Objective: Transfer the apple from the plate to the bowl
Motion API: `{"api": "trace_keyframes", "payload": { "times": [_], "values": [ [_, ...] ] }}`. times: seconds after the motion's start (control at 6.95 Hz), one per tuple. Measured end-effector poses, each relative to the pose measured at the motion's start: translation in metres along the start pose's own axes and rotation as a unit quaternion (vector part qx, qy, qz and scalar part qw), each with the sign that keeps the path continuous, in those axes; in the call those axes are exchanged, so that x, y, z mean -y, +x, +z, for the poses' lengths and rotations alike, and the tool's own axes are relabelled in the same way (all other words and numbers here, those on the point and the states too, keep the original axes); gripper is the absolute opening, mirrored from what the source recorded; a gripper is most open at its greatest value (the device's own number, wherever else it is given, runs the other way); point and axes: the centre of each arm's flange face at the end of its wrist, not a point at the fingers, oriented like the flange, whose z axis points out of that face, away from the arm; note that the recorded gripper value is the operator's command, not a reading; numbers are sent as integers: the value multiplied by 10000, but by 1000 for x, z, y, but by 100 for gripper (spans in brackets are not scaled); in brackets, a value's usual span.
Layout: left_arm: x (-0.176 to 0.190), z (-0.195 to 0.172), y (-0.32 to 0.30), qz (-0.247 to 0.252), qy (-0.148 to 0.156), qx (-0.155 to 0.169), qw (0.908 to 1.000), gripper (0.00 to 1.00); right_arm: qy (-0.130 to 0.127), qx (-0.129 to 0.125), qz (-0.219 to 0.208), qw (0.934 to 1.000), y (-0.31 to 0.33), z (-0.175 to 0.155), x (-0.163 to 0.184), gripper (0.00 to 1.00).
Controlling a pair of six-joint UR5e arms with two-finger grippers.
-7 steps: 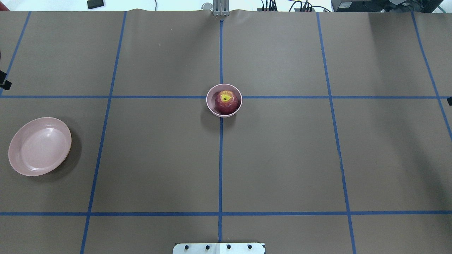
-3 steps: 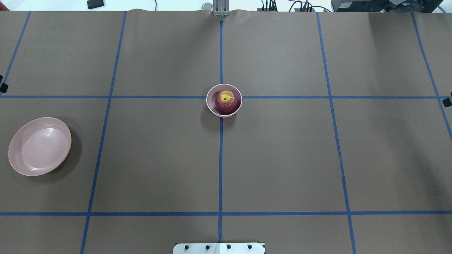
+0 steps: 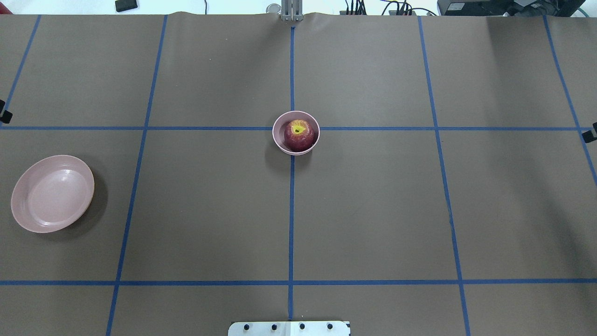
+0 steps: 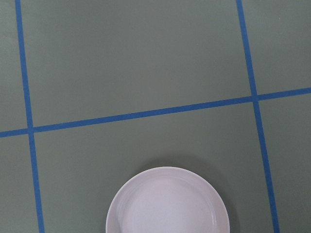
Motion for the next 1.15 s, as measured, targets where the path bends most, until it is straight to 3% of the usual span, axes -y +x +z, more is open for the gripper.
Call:
{"api": "trace_keyframes", "payload": {
  "times": [1.15],
  "values": [
    [2,2,1,25,-7,-4,10000,98,36,-15,9,10000,-9,1,11,100]
  ]
}}
